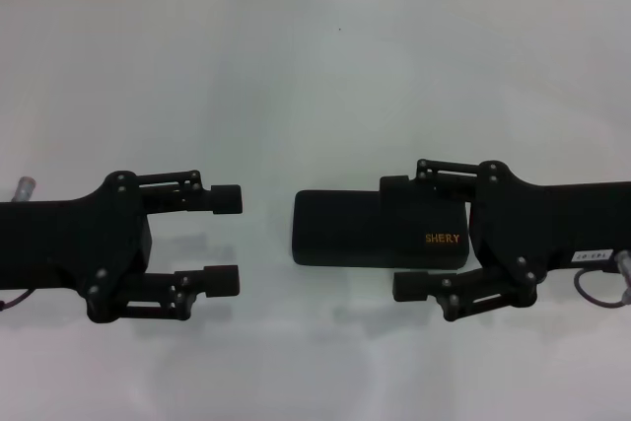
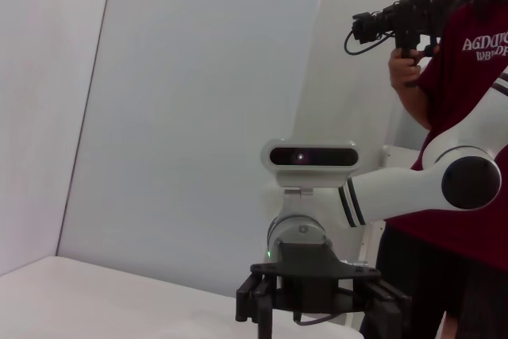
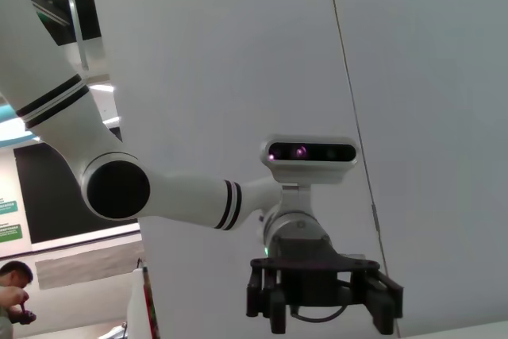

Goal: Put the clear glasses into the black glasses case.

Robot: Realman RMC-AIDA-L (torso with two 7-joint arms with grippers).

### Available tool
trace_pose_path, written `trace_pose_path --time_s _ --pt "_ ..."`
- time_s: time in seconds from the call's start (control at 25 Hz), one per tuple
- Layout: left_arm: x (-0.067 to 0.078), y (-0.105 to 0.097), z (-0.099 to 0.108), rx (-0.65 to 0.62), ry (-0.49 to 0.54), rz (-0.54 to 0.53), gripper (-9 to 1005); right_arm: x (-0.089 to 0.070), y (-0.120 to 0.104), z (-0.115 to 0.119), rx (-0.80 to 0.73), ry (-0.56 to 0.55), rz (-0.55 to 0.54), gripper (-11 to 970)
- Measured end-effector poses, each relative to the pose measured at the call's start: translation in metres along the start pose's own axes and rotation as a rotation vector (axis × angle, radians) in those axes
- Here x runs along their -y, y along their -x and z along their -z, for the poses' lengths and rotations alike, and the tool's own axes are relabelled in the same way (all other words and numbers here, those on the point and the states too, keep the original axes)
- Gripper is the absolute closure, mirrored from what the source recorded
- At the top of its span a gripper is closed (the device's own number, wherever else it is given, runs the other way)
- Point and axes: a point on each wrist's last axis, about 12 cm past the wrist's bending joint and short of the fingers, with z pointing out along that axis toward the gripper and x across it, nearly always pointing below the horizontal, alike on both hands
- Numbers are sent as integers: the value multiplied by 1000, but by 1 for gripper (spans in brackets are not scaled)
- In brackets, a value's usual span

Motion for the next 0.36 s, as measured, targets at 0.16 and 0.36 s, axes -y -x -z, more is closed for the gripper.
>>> trace_pose_path --time_s 0.16,0.36 --pt "0 -1 0 3 4 -2 253 2 0 0 -3 -16 3 84" --pt "1 -1 4 10 26 -10 253 3 0 0 -4 -19 5 84"
